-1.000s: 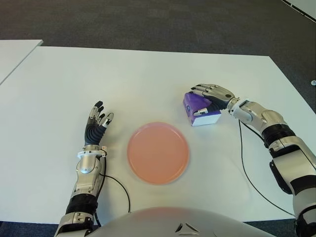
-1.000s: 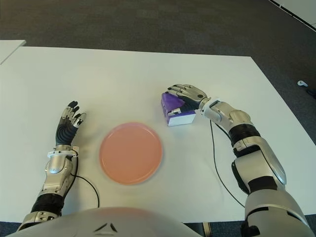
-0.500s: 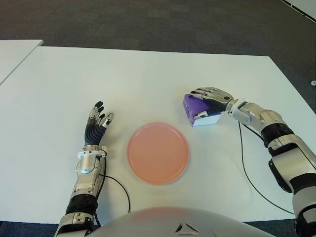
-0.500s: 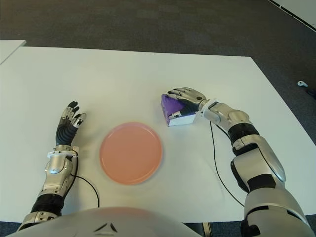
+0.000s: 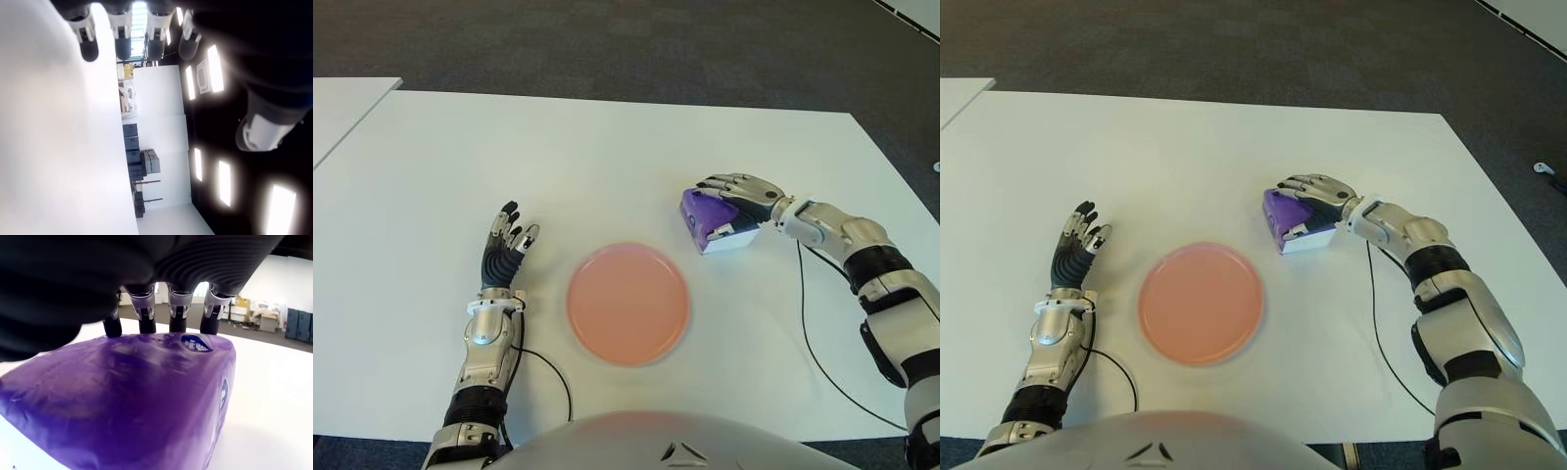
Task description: Put the tissue paper into the plate.
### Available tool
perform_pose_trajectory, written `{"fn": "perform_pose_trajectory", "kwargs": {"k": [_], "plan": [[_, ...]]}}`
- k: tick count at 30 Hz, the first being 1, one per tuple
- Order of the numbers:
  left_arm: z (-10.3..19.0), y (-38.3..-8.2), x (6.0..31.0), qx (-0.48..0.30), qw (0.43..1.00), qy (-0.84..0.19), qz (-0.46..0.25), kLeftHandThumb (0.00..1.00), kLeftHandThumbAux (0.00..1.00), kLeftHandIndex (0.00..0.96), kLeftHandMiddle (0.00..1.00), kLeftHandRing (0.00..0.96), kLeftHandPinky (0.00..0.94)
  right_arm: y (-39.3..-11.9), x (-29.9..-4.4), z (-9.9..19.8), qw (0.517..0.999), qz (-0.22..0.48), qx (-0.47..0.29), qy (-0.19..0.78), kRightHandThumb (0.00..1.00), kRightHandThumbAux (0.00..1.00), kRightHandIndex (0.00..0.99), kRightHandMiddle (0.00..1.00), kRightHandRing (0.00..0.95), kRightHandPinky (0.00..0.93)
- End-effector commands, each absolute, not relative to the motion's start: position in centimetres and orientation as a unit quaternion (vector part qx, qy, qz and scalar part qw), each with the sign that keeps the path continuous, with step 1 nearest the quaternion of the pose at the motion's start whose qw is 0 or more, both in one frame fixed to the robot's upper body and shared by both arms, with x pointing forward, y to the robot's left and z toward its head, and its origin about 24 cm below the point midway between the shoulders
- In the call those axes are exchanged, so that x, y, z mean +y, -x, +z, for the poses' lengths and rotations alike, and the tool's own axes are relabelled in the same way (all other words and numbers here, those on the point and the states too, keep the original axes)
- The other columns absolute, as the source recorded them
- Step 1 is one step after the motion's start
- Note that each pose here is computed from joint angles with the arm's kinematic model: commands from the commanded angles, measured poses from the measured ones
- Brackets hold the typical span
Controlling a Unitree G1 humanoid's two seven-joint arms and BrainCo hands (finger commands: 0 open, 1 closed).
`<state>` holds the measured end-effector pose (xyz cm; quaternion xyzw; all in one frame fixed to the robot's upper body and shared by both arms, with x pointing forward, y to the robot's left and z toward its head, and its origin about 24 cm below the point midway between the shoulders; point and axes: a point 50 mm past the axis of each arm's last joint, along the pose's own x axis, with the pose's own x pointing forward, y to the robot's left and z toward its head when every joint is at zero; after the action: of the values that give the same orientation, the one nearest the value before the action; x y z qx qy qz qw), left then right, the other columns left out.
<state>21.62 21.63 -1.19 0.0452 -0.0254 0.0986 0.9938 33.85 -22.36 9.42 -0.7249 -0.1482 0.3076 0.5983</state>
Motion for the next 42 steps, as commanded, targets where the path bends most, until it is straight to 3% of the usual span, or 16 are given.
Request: {"fn": "perform_pose_trajectory", "kwargs": {"k": [1, 24, 42], "plan": [[-3.1, -20.3, 21.6, 0.03, 0.994, -0.035, 0.098, 0.0, 0.529, 0.0, 0.0, 0.0, 0.0, -33.2, -23.0, 8.8, 0.613, 0.317, -0.122, 0.714, 0.224, 0.254, 0.0, 0.0, 0.0, 0.0], [-3.1, -20.5, 21.7, 0.03, 0.995, -0.03, 0.092, 0.0, 0.536, 0.0, 0.0, 0.0, 0.0, -31.8, -24.3, 10.9, 0.655, 0.314, -0.113, 0.678, 0.213, 0.21, 0.0, 0.0, 0.0, 0.0], [-3.1, -20.5, 21.7, 0.029, 0.995, -0.03, 0.093, 0.0, 0.535, 0.0, 0.0, 0.0, 0.0, -31.7, -24.9, 12.6, 0.703, 0.293, -0.106, 0.64, 0.286, 0.22, 0.0, 0.0, 0.0, 0.0]]}}
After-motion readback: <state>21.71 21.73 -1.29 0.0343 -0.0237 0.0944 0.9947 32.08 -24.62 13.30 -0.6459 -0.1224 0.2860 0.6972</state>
